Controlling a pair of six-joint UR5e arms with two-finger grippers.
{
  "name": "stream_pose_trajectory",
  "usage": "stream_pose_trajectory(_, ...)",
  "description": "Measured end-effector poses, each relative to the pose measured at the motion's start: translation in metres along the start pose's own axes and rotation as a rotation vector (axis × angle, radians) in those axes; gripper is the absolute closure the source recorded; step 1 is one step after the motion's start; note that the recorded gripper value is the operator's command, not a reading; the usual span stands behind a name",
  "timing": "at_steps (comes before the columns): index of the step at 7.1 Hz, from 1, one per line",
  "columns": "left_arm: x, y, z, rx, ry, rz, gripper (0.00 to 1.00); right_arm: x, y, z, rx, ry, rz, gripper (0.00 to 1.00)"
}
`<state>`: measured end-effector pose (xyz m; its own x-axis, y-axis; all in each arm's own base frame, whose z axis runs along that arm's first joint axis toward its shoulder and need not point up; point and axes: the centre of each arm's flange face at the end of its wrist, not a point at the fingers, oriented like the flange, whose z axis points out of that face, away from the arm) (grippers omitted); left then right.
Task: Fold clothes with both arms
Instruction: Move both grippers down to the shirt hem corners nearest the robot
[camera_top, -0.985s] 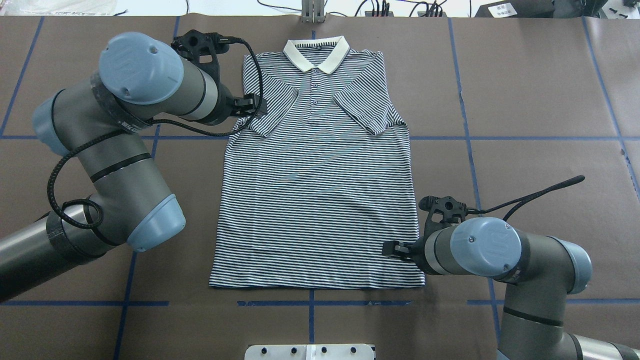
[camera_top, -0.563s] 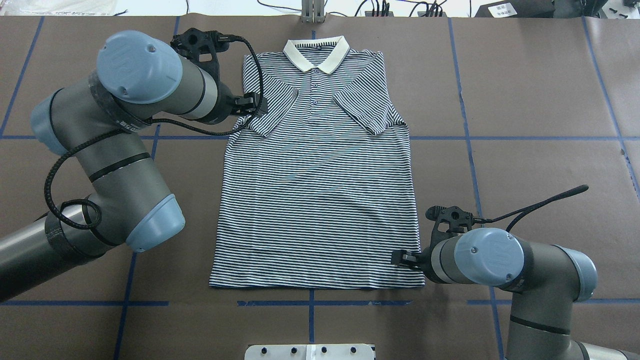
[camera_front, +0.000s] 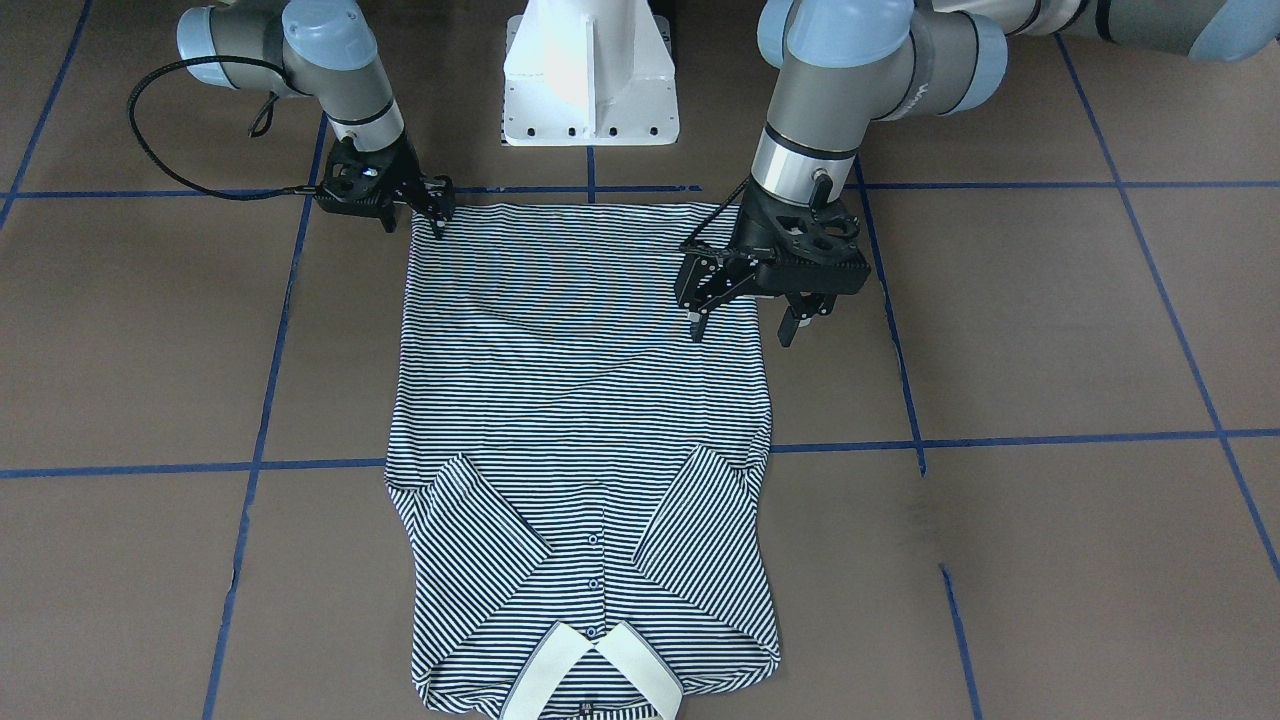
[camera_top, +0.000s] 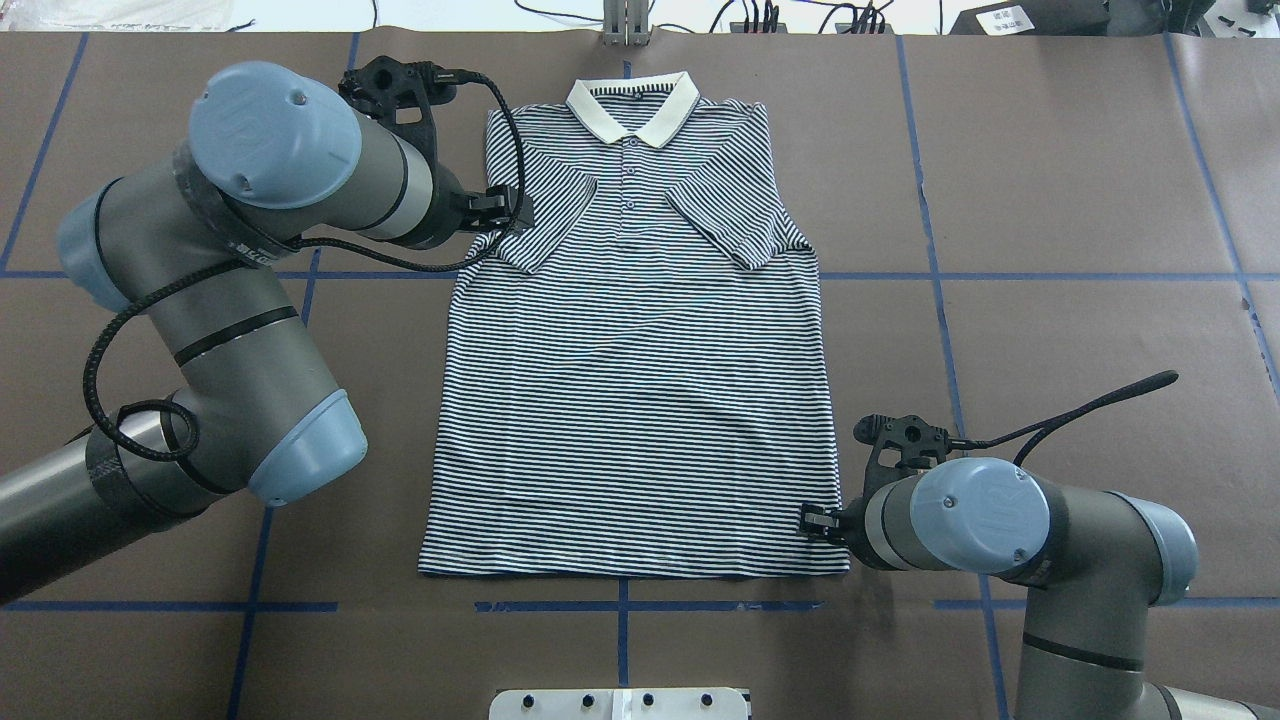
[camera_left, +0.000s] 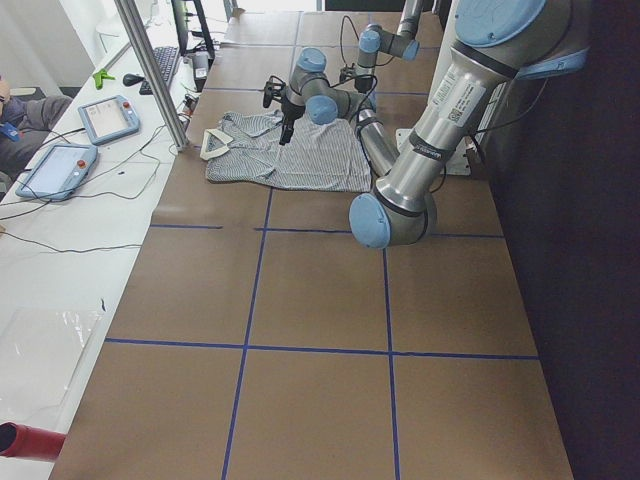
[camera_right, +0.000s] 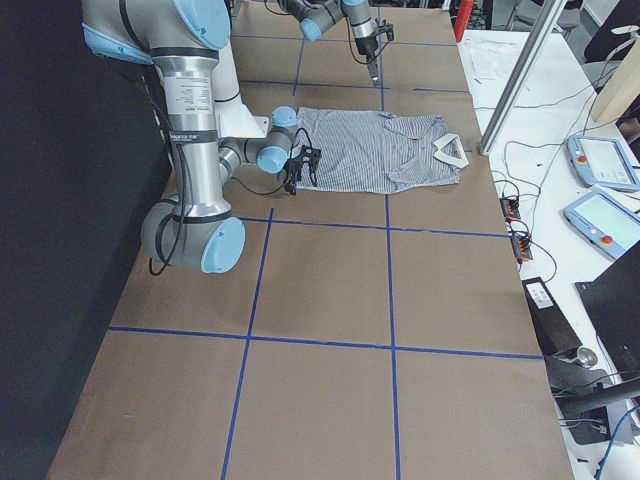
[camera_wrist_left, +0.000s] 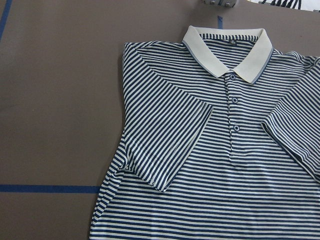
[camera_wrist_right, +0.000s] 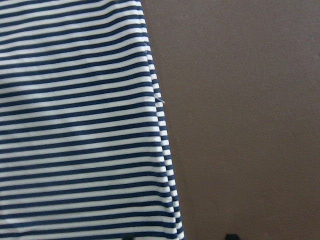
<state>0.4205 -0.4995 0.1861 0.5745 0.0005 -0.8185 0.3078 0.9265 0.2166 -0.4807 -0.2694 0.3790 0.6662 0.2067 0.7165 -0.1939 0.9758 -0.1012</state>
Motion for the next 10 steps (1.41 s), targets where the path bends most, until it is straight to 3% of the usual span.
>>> stream_pose_trajectory(2, -0.003, 0.001, 0.001, -0.002, -0.004, -0.001, 0.0, -0.001, 0.005, 0.0, -0.008, 0.008, -0.006, 1.0)
stream_pose_trajectory(7, 0.0, 0.003, 0.002, -0.006, -0.001, -0.002, 0.0, -0.006, 0.014, -0.012, -0.013, -0.007, -0.009, 1.0)
stream_pose_trajectory(8, -0.001, 0.018, 0.01, -0.029, -0.002, -0.033, 0.0, -0.008, 0.014, -0.02, -0.013, -0.023, -0.009, 1.0)
stream_pose_trajectory(10, -0.007, 0.098, 0.038, -0.113, -0.011, -0.204, 0.0, -0.014, 0.011, -0.041, -0.008, -0.064, -0.013, 1.0)
